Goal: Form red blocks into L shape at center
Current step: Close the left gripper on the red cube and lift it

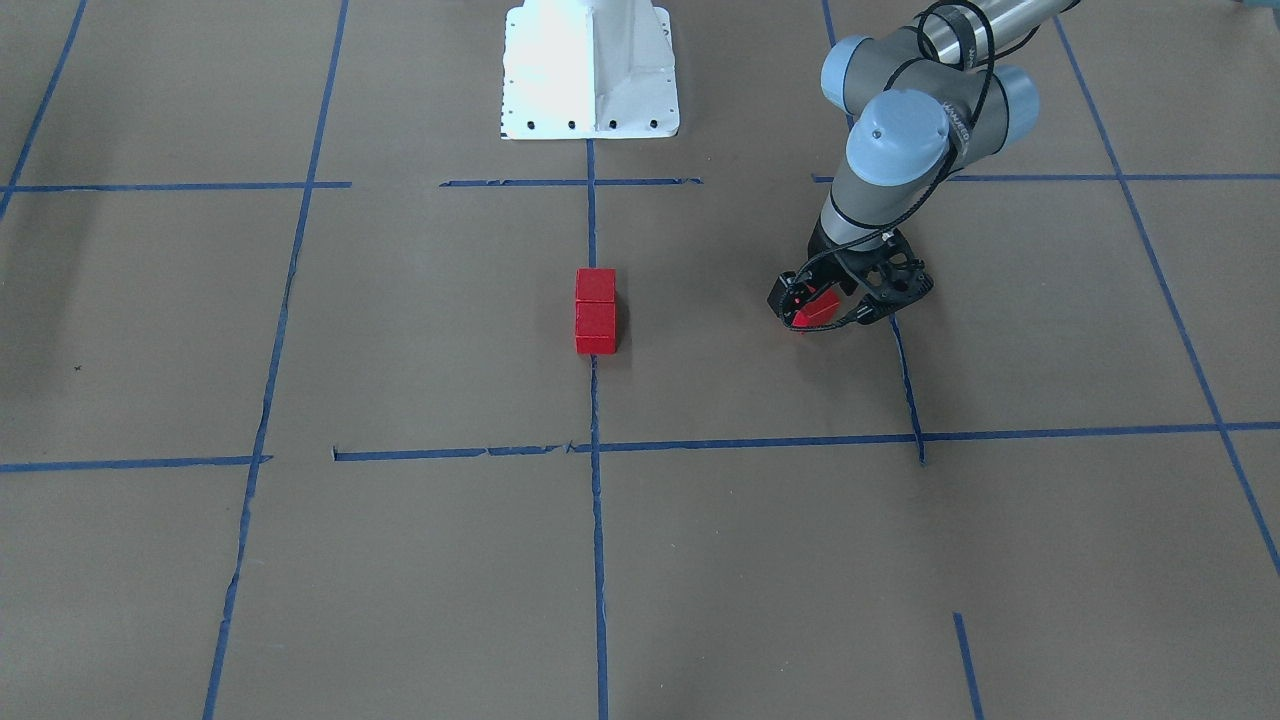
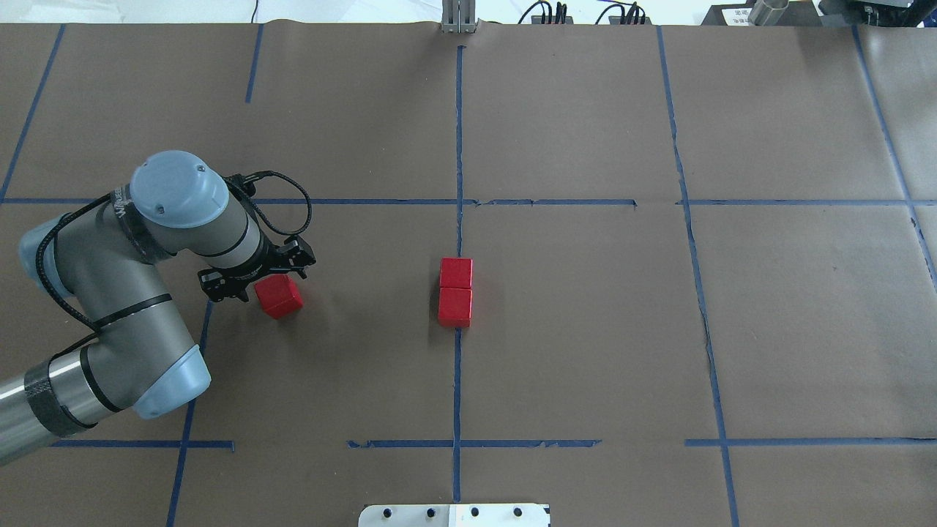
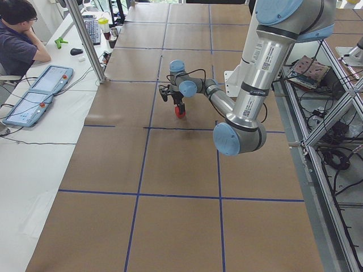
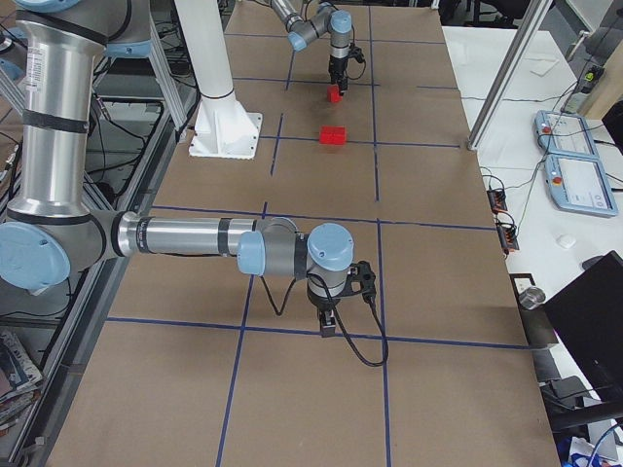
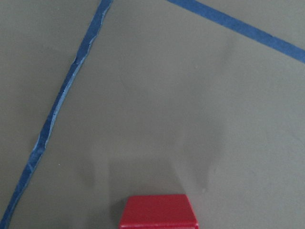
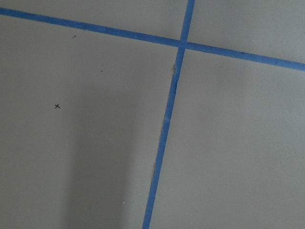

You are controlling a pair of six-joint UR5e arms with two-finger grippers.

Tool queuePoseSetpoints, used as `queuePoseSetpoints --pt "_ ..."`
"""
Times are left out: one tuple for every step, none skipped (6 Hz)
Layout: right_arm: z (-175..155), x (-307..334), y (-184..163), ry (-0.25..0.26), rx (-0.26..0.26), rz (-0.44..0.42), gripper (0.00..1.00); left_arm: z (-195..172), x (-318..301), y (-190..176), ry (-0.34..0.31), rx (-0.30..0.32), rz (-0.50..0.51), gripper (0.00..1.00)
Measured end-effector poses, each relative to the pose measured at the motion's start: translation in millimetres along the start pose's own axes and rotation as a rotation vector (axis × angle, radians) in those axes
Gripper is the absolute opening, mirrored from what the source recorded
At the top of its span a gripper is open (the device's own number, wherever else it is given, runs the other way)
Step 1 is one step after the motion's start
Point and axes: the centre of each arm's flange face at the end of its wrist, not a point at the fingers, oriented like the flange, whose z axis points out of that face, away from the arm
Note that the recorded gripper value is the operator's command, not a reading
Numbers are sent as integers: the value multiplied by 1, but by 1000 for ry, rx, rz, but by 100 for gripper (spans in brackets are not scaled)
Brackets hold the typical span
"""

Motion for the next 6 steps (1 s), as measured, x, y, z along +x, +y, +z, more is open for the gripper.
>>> queuePoseSetpoints --pt "0 0 0 0 -1 0 100 6 -1 2 -9 -3 2 94" --pt "1 0 0 1 -2 -1 100 11 -1 7 -17 -9 7 86" --pt "1 0 0 1 -2 -1 100 16 -1 10 -24 -13 10 81" --pt "1 0 0 1 -2 -1 100 18 -1 11 -27 -14 10 78" --pt "1 0 0 1 -1 -1 100 19 -1 11 -28 -14 10 78" --pt "1 0 0 0 -1 -1 100 19 0 11 -28 -14 10 78"
